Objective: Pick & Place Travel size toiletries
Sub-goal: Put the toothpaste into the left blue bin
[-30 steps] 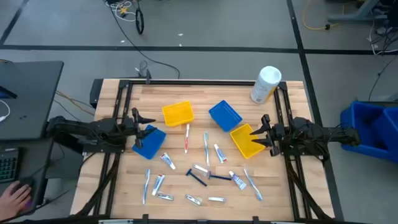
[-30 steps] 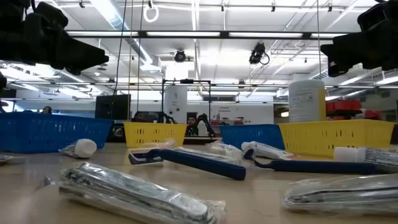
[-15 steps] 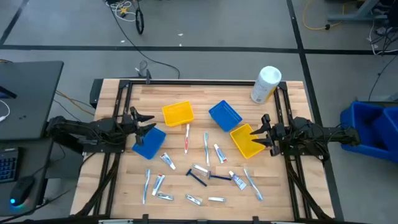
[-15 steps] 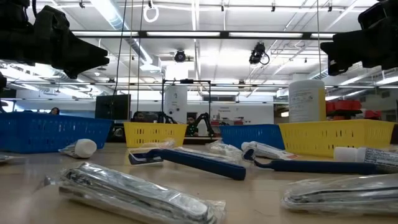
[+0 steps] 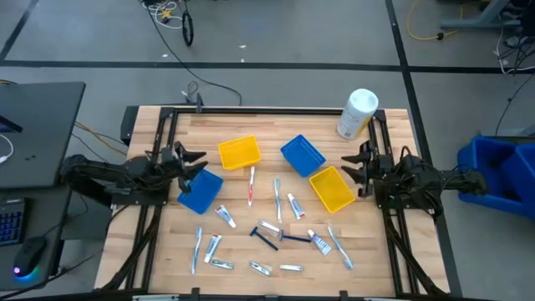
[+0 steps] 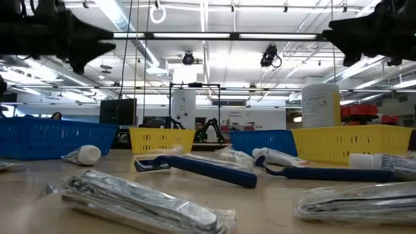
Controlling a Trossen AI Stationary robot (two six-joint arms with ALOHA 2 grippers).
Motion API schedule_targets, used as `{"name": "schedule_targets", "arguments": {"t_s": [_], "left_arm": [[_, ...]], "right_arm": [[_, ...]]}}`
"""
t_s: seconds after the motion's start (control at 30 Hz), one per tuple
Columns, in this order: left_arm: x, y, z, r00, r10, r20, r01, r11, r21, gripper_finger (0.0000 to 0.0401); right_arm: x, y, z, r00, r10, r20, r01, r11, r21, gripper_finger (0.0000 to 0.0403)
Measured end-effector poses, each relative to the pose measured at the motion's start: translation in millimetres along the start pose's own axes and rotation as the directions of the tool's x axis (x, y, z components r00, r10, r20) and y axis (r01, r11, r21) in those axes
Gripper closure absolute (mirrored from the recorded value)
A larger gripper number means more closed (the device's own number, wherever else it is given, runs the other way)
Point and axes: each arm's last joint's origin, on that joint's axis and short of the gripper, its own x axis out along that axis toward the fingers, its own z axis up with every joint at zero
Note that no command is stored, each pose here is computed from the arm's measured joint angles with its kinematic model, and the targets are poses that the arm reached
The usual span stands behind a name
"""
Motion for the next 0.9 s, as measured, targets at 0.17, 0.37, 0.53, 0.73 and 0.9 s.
{"name": "schedule_targets", "arguments": {"t_s": [0.17,0.37,0.53,0.73,0.9], "left_arm": [[8,-6,6,0.999,-0.05,0.013,0.049,0.997,0.063,0.0218],[31,-22,18,0.988,-0.106,-0.109,0.115,0.99,0.081,0.0218],[58,-40,29,0.951,-0.142,-0.276,0.182,0.975,0.124,0.0217],[87,-59,37,0.865,-0.108,-0.49,0.222,0.958,0.181,0.0217],[106,-74,31,0.753,-0.167,-0.637,0.301,0.948,0.107,0.0217]], "right_arm": [[10,2,2,0.999,0.029,0.039,-0.032,0.997,0.075,0.0222],[23,5,3,0.989,0.102,0.104,-0.111,0.99,0.092,0.018],[32,7,-11,0.994,0.106,0.007,-0.106,0.981,0.164,0.0158],[39,9,-17,0.993,0.114,-0.01,-0.11,0.977,0.181,0.0151],[58,16,-5,0.985,0.17,0.004,-0.169,0.974,0.152,0.0159]]}}
